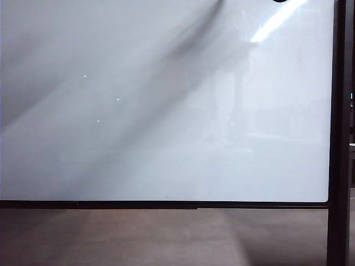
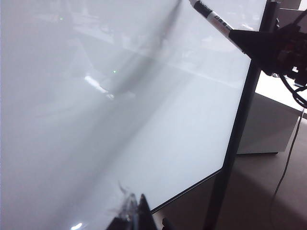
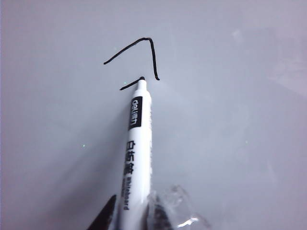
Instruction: Reach to the right to find the marker pen, pick it up, and write the number 2 on the whiteboard.
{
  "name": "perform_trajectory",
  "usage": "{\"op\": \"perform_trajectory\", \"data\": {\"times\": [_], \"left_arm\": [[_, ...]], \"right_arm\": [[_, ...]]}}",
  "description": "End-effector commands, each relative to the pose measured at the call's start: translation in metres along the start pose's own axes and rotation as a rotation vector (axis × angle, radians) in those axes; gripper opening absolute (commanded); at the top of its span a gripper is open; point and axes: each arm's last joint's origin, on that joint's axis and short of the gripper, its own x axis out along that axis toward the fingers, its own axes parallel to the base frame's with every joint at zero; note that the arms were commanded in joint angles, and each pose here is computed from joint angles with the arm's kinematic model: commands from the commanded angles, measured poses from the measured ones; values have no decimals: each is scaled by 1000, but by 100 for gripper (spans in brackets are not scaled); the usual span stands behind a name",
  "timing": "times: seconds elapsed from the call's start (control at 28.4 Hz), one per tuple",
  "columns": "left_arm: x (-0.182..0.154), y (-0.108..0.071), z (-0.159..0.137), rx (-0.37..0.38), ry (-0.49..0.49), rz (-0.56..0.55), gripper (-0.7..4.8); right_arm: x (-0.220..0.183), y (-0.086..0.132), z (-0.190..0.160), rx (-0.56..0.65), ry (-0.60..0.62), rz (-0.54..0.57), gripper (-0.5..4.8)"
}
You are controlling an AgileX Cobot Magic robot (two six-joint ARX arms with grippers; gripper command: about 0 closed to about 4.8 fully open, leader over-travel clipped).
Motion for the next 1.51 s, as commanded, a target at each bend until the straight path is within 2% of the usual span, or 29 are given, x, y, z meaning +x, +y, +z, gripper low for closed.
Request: {"op": "perform_trajectory", "data": {"times": [0.04,0.39,0.74,0.85,0.99,1.13,1.51], "left_arm": [[-1,0,4,6,-23,-1,-5],[-1,0,4,6,-23,-1,-5],[-1,0,4,6,-22,-1,-5],[-1,0,4,6,-23,-1,-5],[-1,0,4,6,-23,-2,-5],[-1,0,4,6,-23,-2,-5],[-1,0,4,6,-23,-2,-5]], "right_arm": [[0,-1,4,4,-21,-44,44],[-1,-2,3,1,-6,-73,44],[-13,1,24,10,-61,-5,45],[-15,3,27,9,-59,48,45],[-15,4,24,5,-27,121,45],[-14,4,18,1,20,120,45],[-2,4,3,0,29,117,45]]}}
